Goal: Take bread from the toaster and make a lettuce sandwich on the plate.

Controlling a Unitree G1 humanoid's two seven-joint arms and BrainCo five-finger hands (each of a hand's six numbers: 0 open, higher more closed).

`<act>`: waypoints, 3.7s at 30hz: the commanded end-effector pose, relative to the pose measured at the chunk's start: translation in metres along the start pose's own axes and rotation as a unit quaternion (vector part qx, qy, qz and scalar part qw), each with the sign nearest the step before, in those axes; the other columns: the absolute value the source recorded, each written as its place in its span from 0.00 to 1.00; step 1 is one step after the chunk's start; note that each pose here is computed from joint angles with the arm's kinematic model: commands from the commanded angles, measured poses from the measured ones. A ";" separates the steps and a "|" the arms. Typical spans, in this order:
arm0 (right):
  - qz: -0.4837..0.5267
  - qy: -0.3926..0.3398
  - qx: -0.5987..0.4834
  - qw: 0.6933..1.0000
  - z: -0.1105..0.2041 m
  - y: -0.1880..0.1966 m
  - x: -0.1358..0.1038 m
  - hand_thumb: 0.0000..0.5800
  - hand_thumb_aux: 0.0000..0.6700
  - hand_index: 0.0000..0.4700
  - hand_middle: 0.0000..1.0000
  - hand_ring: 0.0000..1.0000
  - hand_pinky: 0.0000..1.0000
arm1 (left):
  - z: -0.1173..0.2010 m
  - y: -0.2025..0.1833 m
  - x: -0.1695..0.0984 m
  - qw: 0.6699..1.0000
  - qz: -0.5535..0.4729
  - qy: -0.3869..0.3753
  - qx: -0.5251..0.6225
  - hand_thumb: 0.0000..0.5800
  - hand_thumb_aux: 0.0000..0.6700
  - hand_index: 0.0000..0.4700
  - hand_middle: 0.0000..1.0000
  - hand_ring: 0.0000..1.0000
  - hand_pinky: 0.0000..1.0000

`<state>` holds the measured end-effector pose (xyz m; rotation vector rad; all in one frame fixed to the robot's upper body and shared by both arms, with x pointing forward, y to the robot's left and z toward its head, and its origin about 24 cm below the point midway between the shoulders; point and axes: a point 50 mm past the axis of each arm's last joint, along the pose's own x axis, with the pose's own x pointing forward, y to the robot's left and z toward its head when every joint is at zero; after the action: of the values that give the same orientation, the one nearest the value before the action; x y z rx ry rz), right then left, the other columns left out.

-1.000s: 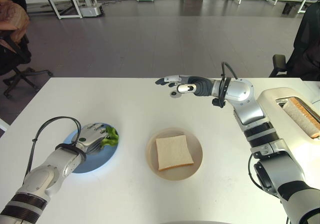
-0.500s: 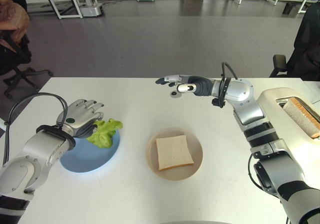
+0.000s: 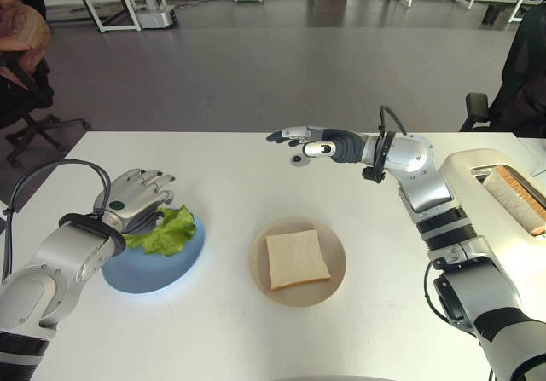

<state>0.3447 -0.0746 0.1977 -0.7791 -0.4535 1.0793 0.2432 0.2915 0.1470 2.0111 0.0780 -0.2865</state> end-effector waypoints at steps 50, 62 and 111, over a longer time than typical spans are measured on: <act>-0.020 0.023 0.003 1.000 -0.008 -0.008 -0.006 0.00 0.00 0.00 0.00 0.00 0.00 | 0.097 0.050 0.026 0.969 0.102 -0.194 -0.112 1.00 1.00 1.00 0.00 0.00 0.00; -0.037 0.038 0.001 0.999 -0.013 -0.015 -0.003 0.00 0.00 0.00 0.00 0.00 0.00 | 0.184 0.038 0.061 0.922 0.018 -0.313 -0.228 1.00 1.00 1.00 0.00 0.00 0.00; -0.025 0.037 0.005 0.999 -0.014 -0.008 -0.003 0.00 0.00 0.00 0.00 0.00 0.00 | 0.192 0.043 0.036 0.896 -0.053 -0.347 -0.270 0.23 0.12 0.12 0.00 0.00 0.00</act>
<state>0.3586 -0.0844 0.1964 -0.7777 -0.4119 0.9927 0.2540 0.0961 0.0847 1.3066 -0.1590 -0.9383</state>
